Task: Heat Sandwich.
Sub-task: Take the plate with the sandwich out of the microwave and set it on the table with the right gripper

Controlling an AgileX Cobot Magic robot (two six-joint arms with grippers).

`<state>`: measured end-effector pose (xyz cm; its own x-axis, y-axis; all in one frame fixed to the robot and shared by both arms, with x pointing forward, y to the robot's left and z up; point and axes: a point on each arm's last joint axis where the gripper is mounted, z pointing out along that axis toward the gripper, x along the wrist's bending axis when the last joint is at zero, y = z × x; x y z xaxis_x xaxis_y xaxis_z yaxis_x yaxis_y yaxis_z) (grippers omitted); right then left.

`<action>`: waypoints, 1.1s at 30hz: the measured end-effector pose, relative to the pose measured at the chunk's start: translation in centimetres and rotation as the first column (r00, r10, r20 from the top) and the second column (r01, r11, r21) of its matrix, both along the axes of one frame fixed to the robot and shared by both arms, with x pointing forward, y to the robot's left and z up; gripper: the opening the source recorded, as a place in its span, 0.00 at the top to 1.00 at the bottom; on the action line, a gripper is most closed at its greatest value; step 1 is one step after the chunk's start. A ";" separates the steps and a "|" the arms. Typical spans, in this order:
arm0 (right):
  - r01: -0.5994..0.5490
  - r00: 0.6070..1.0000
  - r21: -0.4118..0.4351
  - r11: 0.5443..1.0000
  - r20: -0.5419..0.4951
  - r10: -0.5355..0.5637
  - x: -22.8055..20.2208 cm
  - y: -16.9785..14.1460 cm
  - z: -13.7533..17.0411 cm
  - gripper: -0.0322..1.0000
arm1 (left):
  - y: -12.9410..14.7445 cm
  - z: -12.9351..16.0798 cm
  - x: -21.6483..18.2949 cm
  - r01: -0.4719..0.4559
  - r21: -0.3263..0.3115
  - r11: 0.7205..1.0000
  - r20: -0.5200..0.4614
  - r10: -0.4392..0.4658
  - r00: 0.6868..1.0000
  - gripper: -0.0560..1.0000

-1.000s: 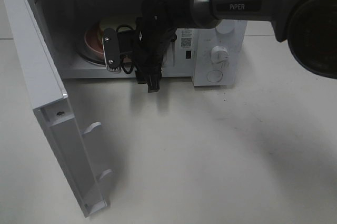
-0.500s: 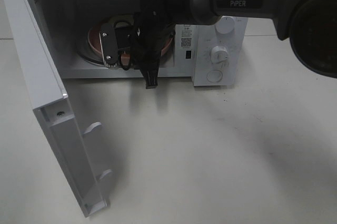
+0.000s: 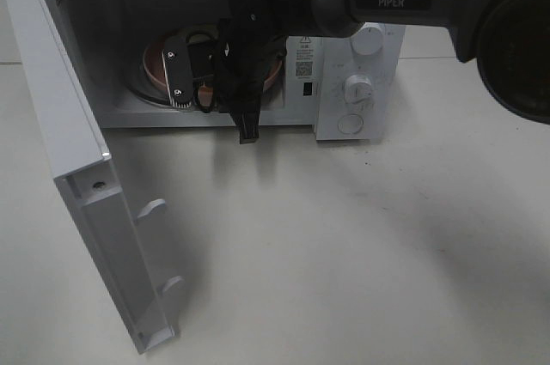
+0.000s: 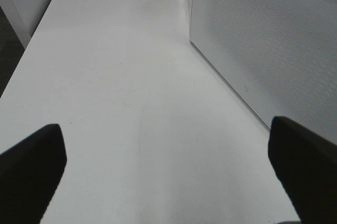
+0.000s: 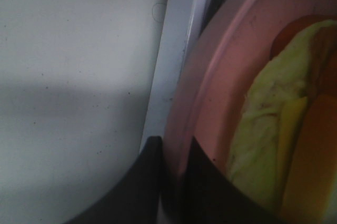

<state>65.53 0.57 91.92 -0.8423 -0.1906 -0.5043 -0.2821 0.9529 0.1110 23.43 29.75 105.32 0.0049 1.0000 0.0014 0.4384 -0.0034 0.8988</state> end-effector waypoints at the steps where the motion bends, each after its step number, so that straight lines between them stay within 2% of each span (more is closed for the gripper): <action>1: -0.003 1.000 0.000 1.000 -0.002 0.003 -0.1 0.0 0.2 0.88 | 0.0 0.0 0.0 0.000 0.000 1.000 0.000 0.000 1.000 0.01; 7: -0.078 0.997 -0.051 0.996 -0.017 0.077 -1.5 -1.0 0.3 0.89 | 0.0 0.0 0.0 0.000 0.000 1.000 0.000 0.000 1.000 0.01; 25: -0.147 0.987 -0.021 0.989 0.058 0.148 -4.5 -2.8 2.5 0.89 | 0.0 0.0 0.0 0.000 0.000 1.000 0.000 0.000 1.000 0.01; 33: -0.217 0.973 -0.062 0.974 0.062 0.221 -6.5 -3.7 3.1 0.89 | 0.0 0.0 0.0 0.000 0.000 1.000 0.000 0.000 1.000 0.01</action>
